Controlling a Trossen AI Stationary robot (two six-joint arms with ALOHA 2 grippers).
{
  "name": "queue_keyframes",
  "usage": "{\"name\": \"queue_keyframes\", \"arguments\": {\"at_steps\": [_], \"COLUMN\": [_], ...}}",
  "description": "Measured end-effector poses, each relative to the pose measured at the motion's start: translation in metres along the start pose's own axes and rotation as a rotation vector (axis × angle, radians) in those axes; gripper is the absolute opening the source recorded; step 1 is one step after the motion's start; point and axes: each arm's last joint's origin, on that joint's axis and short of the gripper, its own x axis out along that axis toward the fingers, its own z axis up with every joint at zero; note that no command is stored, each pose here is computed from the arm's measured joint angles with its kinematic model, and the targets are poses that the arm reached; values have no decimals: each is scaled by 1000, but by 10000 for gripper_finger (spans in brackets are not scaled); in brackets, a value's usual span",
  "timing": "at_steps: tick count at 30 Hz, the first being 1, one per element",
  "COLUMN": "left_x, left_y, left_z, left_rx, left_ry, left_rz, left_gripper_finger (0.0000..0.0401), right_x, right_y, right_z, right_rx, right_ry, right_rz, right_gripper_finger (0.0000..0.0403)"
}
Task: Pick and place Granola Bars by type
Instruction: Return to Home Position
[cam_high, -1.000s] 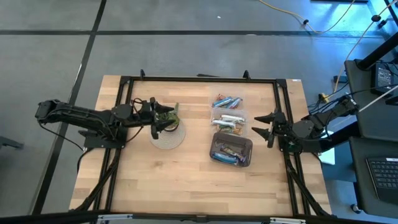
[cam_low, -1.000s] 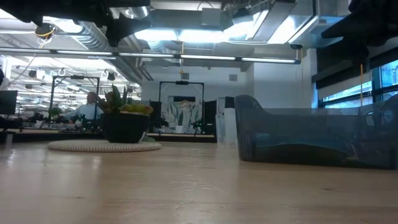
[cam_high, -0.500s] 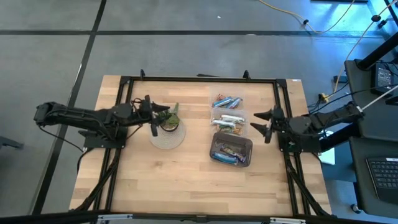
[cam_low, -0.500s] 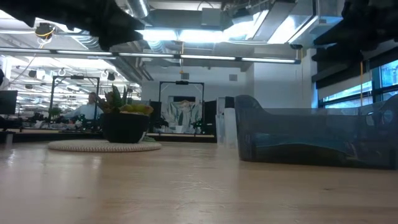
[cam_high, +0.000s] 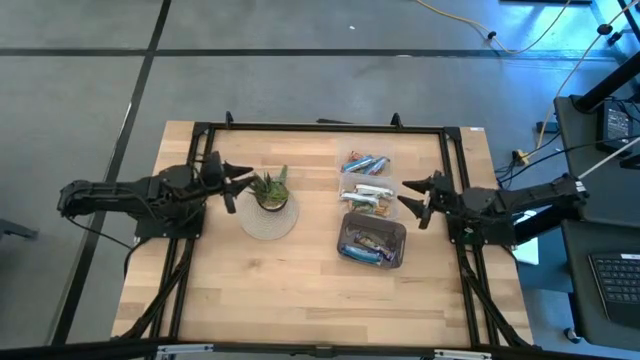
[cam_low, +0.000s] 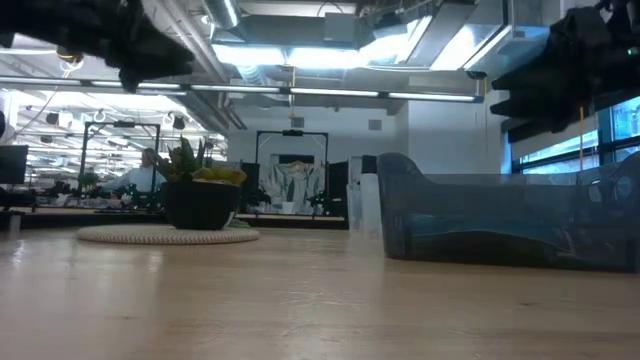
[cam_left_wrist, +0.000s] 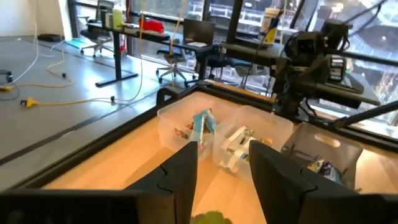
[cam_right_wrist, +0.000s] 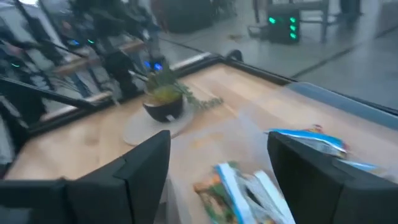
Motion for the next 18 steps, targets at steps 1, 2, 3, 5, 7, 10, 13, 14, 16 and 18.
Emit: {"name": "queue_keyframes", "arguments": {"at_steps": [1, 2, 3, 5, 7, 10, 13, 14, 16, 18], "left_x": [-2, -3, -5, -9, -13, -18, -22, -23, -23, -23], "left_y": [2, 3, 5, 8, 11, 15, 19, 20, 23, 24], "left_z": [-4, -9, -13, -19, -26, -35, -44, -46, -52, -54], "left_rx": [-8, -12, -14, -23, -32, -52, -57, -62, -76, -82], "left_ry": [-7, -11, -16, -41, -66, -105, -104, -85, -36, -19], "left_rz": [3, 5, 4, 0, 8, 3, 7, 23, 75, 103], "left_gripper_finger": [138, 138, 137, 136, 135, 134, 134, 134, 134, 135], "right_x": [1, 1, 1, 1, 2, 2, 2, 1, 0, -1], "right_y": [-1, -2, -3, -5, -8, -11, -15, -16, -18, -21], "right_z": [-3, -7, -9, -12, -15, -18, -16, -15, -13, -11], "right_rx": [2, -2, 1, 13, 14, 16, 20, 9, 2, -1], "right_ry": [-11, -18, -25, -44, -46, -50, -69, -76, -95, -110], "right_rz": [17, 21, 19, 18, 13, 14, -4, -6, -8, -11], "right_gripper_finger": [272, 272, 272, 272, 272, 272, 272, 272, 272, 272]}}
